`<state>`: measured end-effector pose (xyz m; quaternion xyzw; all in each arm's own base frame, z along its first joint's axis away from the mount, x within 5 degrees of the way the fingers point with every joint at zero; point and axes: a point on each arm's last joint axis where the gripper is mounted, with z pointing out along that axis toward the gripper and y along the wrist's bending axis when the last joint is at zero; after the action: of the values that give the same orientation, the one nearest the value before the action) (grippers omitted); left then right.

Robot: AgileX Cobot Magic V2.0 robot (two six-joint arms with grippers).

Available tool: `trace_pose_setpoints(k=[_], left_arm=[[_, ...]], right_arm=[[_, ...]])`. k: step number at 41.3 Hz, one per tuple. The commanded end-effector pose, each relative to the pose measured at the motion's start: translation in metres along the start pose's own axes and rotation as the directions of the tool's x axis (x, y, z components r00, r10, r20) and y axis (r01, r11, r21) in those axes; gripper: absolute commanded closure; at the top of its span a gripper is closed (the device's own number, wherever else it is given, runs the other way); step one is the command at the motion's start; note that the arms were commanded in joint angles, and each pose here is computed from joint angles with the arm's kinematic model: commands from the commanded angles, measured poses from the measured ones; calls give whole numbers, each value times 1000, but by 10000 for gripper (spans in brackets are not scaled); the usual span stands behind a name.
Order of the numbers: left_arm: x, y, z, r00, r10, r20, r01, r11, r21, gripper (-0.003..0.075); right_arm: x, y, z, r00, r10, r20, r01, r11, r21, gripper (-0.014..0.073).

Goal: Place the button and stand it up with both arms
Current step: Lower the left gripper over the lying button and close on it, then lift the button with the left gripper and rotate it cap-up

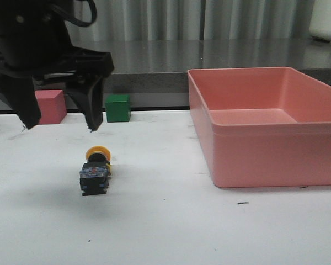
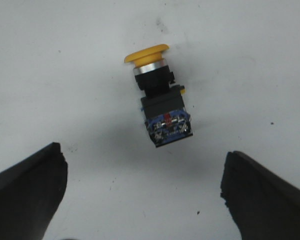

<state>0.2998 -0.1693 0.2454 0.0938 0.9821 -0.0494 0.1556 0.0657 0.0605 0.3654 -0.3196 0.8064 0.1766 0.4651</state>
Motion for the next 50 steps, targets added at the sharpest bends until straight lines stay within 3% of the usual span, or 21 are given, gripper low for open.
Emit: trace_pose_setpoints(k=[1, 12, 28, 40, 50], left_arm=[[-16, -7, -7, 996, -59, 62, 58, 998, 23, 122], [-38, -13, 34, 989, -149, 19, 150, 988, -23, 122], [-53, -19, 70, 985, -173, -20, 172, 984, -49, 127], [-52, -19, 71, 984, -178, -28, 176, 983, -54, 302], [-54, -12, 72, 977, -209, -33, 207, 977, -47, 302]], right_arm=[[-11, -1, -5, 997, -4, 83, 4, 1000, 4, 86], [-11, -1, -5, 997, -4, 83, 4, 1000, 4, 86], [-11, -1, -5, 997, -4, 83, 4, 1000, 4, 86], [-11, -1, -5, 997, -4, 83, 4, 1000, 4, 86], [-11, -1, -5, 997, -4, 83, 4, 1000, 4, 86]])
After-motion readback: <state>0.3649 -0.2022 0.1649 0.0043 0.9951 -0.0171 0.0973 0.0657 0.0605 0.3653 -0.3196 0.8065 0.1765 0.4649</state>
